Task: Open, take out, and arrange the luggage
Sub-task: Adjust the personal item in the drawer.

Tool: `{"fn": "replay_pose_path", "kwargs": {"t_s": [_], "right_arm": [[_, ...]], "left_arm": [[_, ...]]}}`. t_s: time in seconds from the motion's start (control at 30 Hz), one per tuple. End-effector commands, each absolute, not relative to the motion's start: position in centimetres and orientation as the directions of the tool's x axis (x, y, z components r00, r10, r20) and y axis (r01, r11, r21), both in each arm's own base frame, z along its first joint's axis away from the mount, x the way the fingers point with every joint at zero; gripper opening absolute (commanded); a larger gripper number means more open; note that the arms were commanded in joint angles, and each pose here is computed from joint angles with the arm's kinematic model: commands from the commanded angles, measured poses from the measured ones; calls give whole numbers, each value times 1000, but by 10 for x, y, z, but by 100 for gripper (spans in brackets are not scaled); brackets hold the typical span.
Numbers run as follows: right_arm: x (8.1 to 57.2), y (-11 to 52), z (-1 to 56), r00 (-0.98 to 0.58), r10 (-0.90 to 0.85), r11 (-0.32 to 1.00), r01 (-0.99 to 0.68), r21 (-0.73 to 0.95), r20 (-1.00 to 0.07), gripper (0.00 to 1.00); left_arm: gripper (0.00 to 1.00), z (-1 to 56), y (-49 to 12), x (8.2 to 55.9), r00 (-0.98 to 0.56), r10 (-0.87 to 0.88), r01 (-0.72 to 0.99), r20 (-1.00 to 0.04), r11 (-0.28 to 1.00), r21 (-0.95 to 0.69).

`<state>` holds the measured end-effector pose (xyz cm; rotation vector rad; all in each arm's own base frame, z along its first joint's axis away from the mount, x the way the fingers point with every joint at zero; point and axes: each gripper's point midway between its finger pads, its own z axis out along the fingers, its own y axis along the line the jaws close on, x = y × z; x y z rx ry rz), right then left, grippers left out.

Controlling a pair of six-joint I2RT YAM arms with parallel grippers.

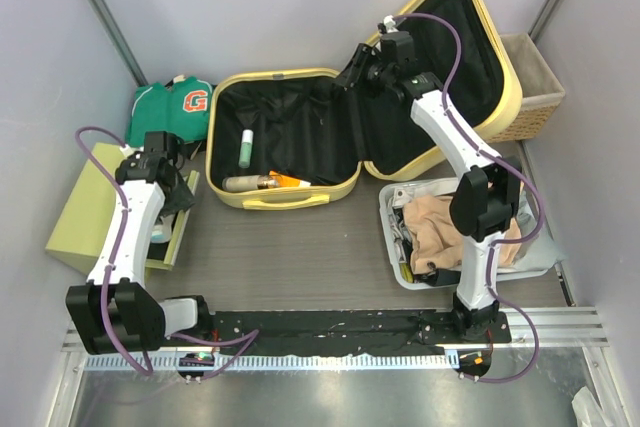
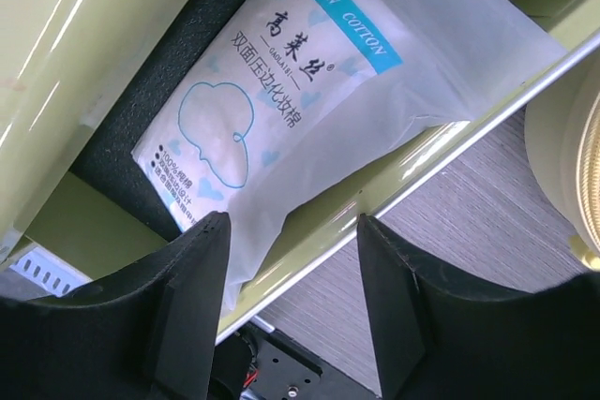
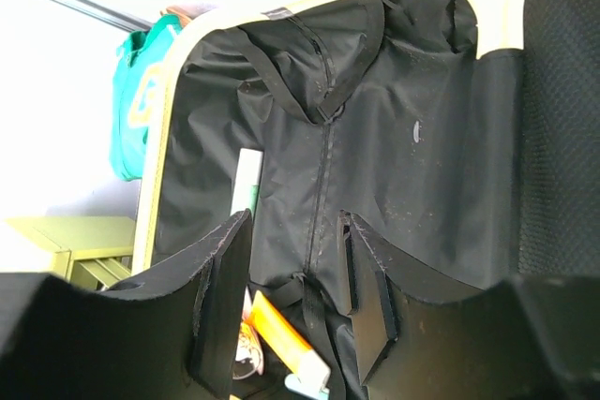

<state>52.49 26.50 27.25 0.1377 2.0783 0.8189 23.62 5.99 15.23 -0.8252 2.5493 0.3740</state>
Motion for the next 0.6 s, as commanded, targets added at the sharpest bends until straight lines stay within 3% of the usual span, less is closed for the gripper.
{"fn": "replay_pose_path", "kwargs": {"t_s": [0.0, 0.23, 0.57], "right_arm": [[532, 260, 291, -593, 380, 766, -228, 600, -710, 49], [538, 259, 291, -603, 375, 761, -234, 606, -704, 49], [537, 256, 293, -605, 356, 761, -254, 597, -712, 50]], "left_arm": [[61, 169, 74, 227, -704, -482, -634, -522, 758, 155], [68, 183, 71, 223, -654, -479, -640, -585, 763, 91], [55, 162, 86, 226, -659, -530, -688, -533, 712, 143]]}}
